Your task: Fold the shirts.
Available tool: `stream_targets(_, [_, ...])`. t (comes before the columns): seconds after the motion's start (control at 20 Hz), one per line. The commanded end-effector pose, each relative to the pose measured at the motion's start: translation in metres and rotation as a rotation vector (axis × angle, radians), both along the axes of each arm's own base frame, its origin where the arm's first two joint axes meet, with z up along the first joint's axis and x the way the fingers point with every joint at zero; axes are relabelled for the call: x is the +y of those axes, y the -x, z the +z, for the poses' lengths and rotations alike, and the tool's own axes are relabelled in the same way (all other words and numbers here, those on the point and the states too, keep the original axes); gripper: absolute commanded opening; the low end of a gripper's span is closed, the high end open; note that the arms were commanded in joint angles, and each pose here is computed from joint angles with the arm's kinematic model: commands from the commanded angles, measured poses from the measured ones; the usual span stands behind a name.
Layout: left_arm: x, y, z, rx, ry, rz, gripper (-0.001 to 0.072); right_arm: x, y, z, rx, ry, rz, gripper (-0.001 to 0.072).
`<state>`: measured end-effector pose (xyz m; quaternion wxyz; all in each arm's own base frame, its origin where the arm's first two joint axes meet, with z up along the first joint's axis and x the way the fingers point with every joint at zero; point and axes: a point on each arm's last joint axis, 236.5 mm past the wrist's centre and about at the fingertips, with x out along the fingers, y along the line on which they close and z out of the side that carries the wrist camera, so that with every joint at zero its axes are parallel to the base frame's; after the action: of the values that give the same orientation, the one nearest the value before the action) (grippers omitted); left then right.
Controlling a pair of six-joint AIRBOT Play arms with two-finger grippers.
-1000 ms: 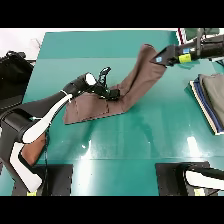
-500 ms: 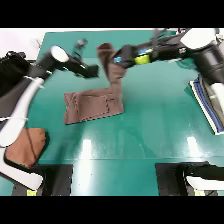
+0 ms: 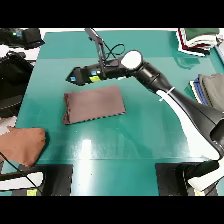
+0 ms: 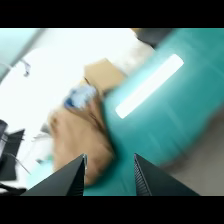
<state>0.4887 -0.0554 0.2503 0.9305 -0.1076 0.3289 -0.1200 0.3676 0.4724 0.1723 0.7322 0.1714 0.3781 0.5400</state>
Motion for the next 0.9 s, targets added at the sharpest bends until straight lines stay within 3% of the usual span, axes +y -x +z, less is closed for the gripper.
stream_targets(0.0, [0.002, 0.007, 0.008, -0.011, -0.020, -0.009, 0.0026, -0.075, -0.022, -0.054, 0.052, 0.198, -0.067, 0.0356])
stream_targets(0.15, [-0.022, 0.008, 0.010, -0.026, -0.023, -0.058, 0.0026, -0.186, -0.037, -0.126, 0.220, 0.409, -0.251, 0.0389])
stream_targets(0.2, [-0.030, 0.010, 0.010, -0.030, -0.028, -0.079, 0.0026, -0.212, -0.039, -0.145, 0.275, 0.427, -0.299, 0.0517])
stream_targets(0.25, [-0.037, 0.011, 0.010, -0.034, -0.038, -0.103, 0.0026, -0.233, -0.039, -0.163, 0.346, 0.430, -0.339, 0.0586])
stream_targets(0.5, [-0.064, 0.015, 0.010, -0.047, -0.046, -0.165, 0.0026, -0.233, -0.034, -0.221, 0.637, 0.306, -0.384, 0.0574])
stream_targets(0.75, [-0.066, 0.017, 0.009, -0.036, -0.042, -0.171, 0.0026, -0.162, -0.038, -0.245, 0.663, 0.262, -0.287, 0.0570])
stream_targets(0.85, [-0.066, 0.017, 0.009, -0.035, -0.038, -0.173, 0.0027, -0.131, -0.047, -0.245, 0.652, 0.224, -0.267, 0.0476])
